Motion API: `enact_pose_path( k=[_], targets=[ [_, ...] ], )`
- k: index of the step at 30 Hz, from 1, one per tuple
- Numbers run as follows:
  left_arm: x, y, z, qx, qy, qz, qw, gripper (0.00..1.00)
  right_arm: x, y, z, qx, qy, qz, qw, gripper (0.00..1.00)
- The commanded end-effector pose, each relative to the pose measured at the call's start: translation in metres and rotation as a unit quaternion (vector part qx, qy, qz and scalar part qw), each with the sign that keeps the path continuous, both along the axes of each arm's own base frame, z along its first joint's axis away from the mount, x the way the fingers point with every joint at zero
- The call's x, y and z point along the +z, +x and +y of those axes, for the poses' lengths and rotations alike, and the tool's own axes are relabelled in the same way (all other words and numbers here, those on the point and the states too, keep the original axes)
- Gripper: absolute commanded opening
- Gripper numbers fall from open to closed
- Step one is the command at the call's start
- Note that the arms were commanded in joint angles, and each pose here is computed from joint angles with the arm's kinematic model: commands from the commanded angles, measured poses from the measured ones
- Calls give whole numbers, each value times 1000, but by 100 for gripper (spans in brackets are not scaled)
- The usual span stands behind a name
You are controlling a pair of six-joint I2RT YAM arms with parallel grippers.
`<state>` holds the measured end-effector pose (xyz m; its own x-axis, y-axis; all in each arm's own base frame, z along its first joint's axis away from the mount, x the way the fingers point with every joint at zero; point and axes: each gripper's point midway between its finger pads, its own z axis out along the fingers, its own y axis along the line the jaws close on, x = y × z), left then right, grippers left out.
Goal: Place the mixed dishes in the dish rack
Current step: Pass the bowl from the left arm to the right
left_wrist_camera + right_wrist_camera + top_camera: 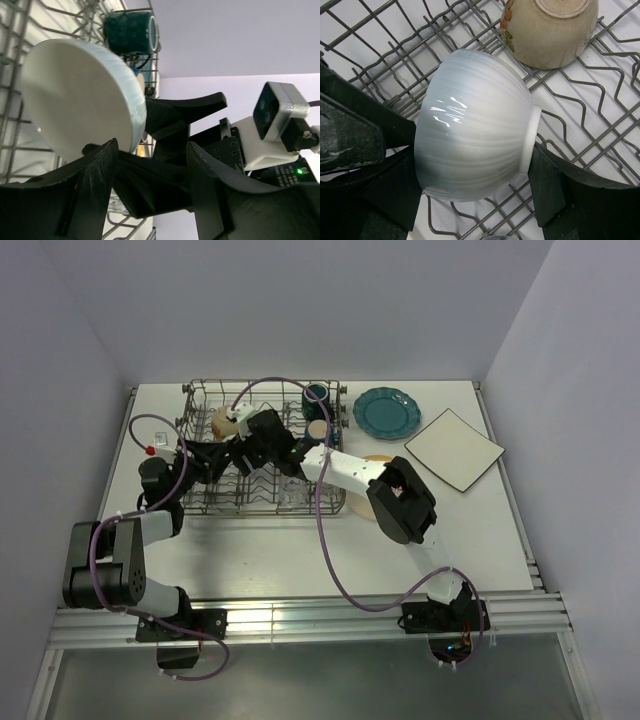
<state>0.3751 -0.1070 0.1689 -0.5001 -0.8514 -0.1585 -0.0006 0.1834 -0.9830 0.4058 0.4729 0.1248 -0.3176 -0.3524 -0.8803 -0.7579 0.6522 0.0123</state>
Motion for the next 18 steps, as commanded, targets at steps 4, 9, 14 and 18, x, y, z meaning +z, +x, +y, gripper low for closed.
enact_pose_path(
  k=[4,9,14,18],
  targets=[
    [7,-5,7,4,62,3,998,66,45,23,9,-14,55,-68,996,50],
    [3,-12,18,23,113,27,993,68,42,28,8,-22,47,-75,996,50],
    [17,-14,38,64,169,31,983,72,39,33,8,-24,32,-87,995,50],
    [30,-28,54,94,226,34,969,73,35,37,7,-26,17,-97,995,50]
  ],
)
